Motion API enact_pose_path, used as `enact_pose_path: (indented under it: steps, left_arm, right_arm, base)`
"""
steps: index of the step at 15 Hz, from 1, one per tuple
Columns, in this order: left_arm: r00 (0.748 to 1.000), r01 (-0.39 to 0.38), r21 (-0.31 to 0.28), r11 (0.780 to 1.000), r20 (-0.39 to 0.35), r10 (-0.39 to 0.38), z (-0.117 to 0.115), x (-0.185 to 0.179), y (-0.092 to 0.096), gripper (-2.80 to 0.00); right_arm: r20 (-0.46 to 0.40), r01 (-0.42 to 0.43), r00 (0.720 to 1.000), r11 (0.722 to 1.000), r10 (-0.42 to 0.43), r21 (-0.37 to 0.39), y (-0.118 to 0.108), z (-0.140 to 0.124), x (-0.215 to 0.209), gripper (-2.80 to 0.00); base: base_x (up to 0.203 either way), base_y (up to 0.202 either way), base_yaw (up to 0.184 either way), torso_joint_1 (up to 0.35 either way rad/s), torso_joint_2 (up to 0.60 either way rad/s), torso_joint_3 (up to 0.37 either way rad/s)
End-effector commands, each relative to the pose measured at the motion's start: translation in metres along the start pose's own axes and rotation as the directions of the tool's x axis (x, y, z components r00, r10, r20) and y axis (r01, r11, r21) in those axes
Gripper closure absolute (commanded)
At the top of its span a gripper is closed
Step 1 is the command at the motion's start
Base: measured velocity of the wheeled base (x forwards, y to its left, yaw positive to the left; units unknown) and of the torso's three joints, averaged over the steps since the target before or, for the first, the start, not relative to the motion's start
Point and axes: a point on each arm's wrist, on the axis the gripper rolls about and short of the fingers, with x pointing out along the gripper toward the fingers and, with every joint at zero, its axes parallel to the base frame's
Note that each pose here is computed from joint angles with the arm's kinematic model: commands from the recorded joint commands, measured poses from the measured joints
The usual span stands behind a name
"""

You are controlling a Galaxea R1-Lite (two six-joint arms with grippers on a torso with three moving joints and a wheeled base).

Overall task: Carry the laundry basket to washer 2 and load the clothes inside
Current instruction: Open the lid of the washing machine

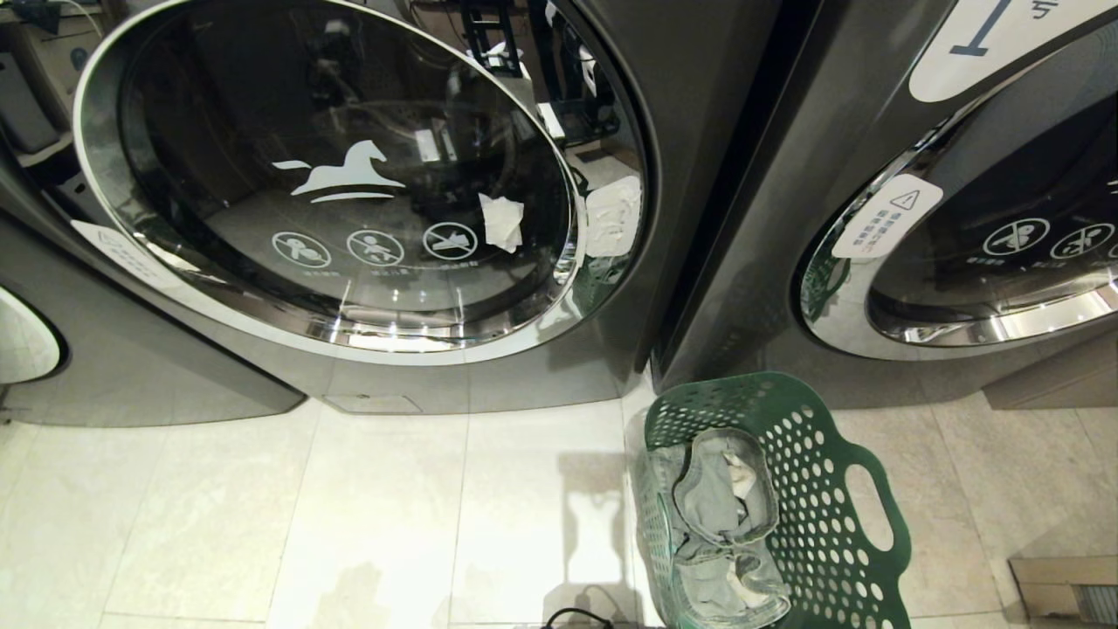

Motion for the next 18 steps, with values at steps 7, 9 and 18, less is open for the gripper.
enact_pose_path:
  steps: [7, 9, 18]
  left_arm:
    - [1.0, -0.012, -0.047, 0.999, -0.002, 0.012, 0.0006, 0.0, 0.0004, 0.0]
    - [1.0, -0.02, -0.091, 0.996, -0.001, 0.02, 0.0012, -0.0001, 0.0008, 0.0]
    - [1.0, -0.006, -0.197, 0.98, -0.023, 0.002, -0.0069, 0.0028, -0.0015, 0.0]
  right_arm:
    - [-0.003, 0.001, 1.0, 1.0, -0.001, 0.0, 0.0, -0.0002, 0.0002, 0.0]
    - [-0.002, 0.001, 1.0, 1.0, -0.001, 0.0, 0.0, 0.0001, 0.0001, 0.0]
    - [-0.001, 0.001, 1.0, 1.0, -0.001, 0.002, 0.0, 0.0002, 0.0001, 0.0]
  base:
    - [0.0, 0.0, 0.0, 0.0, 0.0, 0.0]
    - [0.0, 0.0, 0.0, 0.0, 0.0, 0.0]
    - [0.0, 0.0, 0.0, 0.0, 0.0, 0.0]
